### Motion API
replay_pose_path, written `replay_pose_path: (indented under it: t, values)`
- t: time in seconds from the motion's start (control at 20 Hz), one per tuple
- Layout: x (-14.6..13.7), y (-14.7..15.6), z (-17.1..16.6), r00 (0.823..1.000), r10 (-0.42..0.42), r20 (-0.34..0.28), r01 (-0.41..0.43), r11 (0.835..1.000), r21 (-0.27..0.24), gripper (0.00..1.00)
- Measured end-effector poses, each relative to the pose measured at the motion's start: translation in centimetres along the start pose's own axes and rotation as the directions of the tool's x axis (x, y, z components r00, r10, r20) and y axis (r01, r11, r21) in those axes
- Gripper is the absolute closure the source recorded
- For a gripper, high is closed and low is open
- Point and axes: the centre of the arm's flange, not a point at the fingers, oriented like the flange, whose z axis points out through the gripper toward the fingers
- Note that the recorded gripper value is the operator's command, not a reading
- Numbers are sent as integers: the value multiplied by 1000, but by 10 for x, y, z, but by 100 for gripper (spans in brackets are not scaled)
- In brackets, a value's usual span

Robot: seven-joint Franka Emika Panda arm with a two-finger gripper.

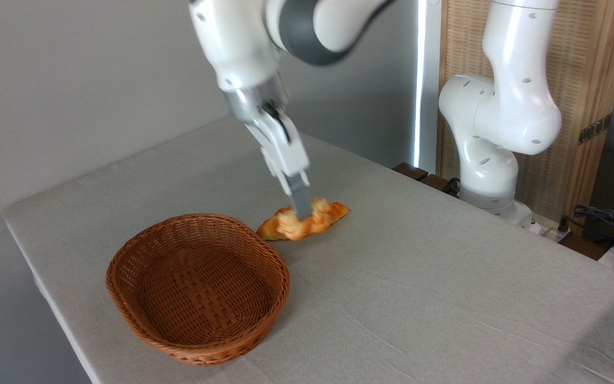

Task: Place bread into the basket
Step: 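Lift the bun and carry it over the wicker basket, then lower the bun into the basket and open the gripper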

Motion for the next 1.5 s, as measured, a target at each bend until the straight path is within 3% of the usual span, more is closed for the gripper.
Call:
replay_pose_path:
  t: [0.15,0.3,0.35,0.55,0.75,0.95,1.05,1.2,1.5]
  values:
    - [10,-16,-36,999,-3,-37,5,999,45,96]
    - [14,-39,-68,996,-21,-88,29,995,100,81]
    - [15,-50,-77,993,-28,-114,43,991,127,80]
    - [21,-75,-85,985,-32,-168,65,978,200,68]
    - [17,-93,-74,992,-38,-124,67,968,242,67]
    - [16,-107,-65,994,-40,-105,68,957,281,52]
    - [14,-112,-63,994,-45,-103,73,956,284,48]
    - [14,-114,-60,994,-47,-100,74,957,281,33]
    - [14,-114,-60,994,-47,-100,74,957,281,25]
